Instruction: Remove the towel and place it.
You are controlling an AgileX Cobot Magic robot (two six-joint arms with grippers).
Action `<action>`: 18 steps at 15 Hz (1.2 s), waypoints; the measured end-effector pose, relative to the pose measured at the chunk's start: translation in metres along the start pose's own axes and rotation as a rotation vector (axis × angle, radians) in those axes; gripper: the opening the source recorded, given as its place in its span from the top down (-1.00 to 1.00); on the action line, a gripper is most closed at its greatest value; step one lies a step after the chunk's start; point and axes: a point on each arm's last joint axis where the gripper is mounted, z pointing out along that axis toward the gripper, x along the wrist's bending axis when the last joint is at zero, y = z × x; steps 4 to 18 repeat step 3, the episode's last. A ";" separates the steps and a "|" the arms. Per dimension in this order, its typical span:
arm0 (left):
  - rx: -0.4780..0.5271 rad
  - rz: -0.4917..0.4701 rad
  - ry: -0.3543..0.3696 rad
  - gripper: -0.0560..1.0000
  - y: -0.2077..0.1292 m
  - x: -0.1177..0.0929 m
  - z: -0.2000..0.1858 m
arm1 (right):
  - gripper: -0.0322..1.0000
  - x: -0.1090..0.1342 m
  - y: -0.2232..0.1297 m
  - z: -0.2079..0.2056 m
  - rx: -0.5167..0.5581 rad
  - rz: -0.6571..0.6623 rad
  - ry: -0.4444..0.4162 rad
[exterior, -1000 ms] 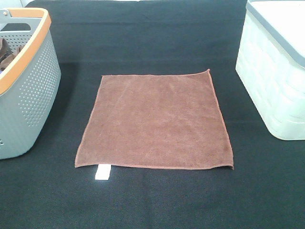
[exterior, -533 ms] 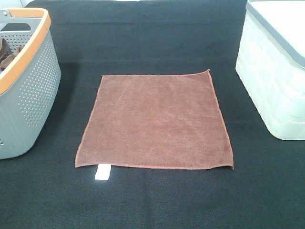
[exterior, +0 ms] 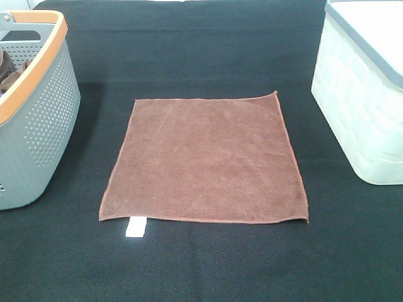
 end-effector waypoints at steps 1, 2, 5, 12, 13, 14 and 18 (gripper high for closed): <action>0.000 0.000 0.000 -0.28 0.000 0.000 0.000 | -0.26 0.000 0.000 0.000 0.000 0.000 0.000; 0.000 0.000 0.000 -0.28 0.000 0.000 0.000 | -0.26 0.000 0.000 0.000 0.000 0.000 0.000; 0.000 0.000 0.000 -0.28 0.000 0.000 0.000 | -0.26 0.000 0.000 0.000 0.000 0.000 0.000; 0.000 0.000 0.000 -0.28 0.000 0.000 0.000 | -0.26 0.000 0.000 0.000 0.000 0.000 0.000; 0.000 0.000 0.000 -0.28 0.000 0.000 0.000 | -0.26 0.000 0.000 0.000 0.000 0.000 0.000; 0.000 0.000 0.000 -0.28 0.000 0.000 0.000 | -0.26 0.000 0.000 0.000 0.000 0.000 0.000; 0.000 0.000 0.000 -0.28 0.000 0.000 0.000 | -0.26 0.000 0.000 0.000 0.000 0.000 0.000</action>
